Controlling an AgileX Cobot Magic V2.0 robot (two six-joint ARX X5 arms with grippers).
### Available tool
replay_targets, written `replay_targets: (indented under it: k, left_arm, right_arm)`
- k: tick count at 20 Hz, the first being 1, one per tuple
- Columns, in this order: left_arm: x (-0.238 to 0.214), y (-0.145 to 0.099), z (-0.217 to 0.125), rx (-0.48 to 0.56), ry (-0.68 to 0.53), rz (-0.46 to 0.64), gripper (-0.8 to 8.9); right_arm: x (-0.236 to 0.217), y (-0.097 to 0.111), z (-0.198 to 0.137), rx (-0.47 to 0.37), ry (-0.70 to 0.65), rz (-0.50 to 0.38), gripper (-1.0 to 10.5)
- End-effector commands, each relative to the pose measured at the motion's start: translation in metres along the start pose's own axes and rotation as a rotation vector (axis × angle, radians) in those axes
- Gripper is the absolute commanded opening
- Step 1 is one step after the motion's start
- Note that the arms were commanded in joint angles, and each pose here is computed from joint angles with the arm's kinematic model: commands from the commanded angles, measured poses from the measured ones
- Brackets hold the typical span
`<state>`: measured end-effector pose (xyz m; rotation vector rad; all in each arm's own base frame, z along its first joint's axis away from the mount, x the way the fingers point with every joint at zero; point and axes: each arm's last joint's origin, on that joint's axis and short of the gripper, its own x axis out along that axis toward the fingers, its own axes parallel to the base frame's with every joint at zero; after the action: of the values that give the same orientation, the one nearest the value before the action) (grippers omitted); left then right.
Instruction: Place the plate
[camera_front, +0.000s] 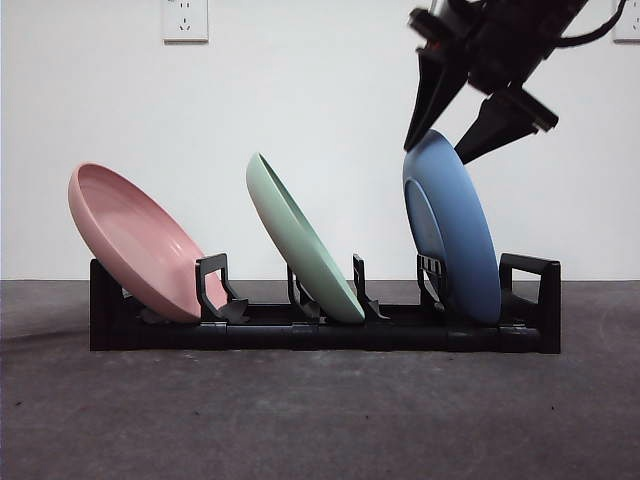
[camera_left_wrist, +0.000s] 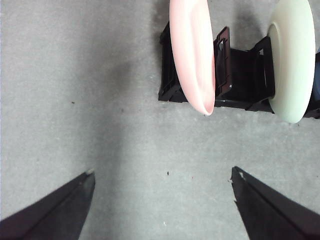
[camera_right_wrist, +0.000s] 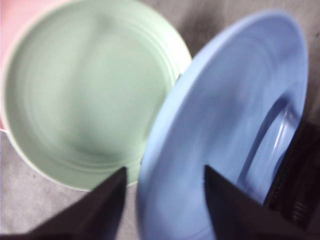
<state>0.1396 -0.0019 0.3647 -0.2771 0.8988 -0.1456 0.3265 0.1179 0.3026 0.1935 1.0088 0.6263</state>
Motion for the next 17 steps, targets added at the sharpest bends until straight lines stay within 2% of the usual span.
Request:
replay_targets:
  k: [1, 2, 8, 17]
  left_arm:
    - [-0.004, -0.002, 0.005, 0.013, -0.027, -0.009, 4.37]
    - [-0.004, -0.002, 0.005, 0.013, -0.028, -0.009, 4.37]
    - [-0.004, -0.002, 0.005, 0.013, -0.027, -0.009, 4.37]
    - [-0.004, -0.002, 0.005, 0.013, -0.027, -0.009, 4.37]
  right_arm:
    - [0.003, 0.004, 0.005, 0.000, -0.008, 0.007, 0.8]
    - [0.003, 0.005, 0.005, 0.001, -0.011, 0.011, 0.2]
    - [-0.004, 0.009, 0.006, 0.009, -0.008, 0.045, 0.1]
    - [-0.085, 0.051, 0.005, -0.064, -0.096, 0.194, 0.1]
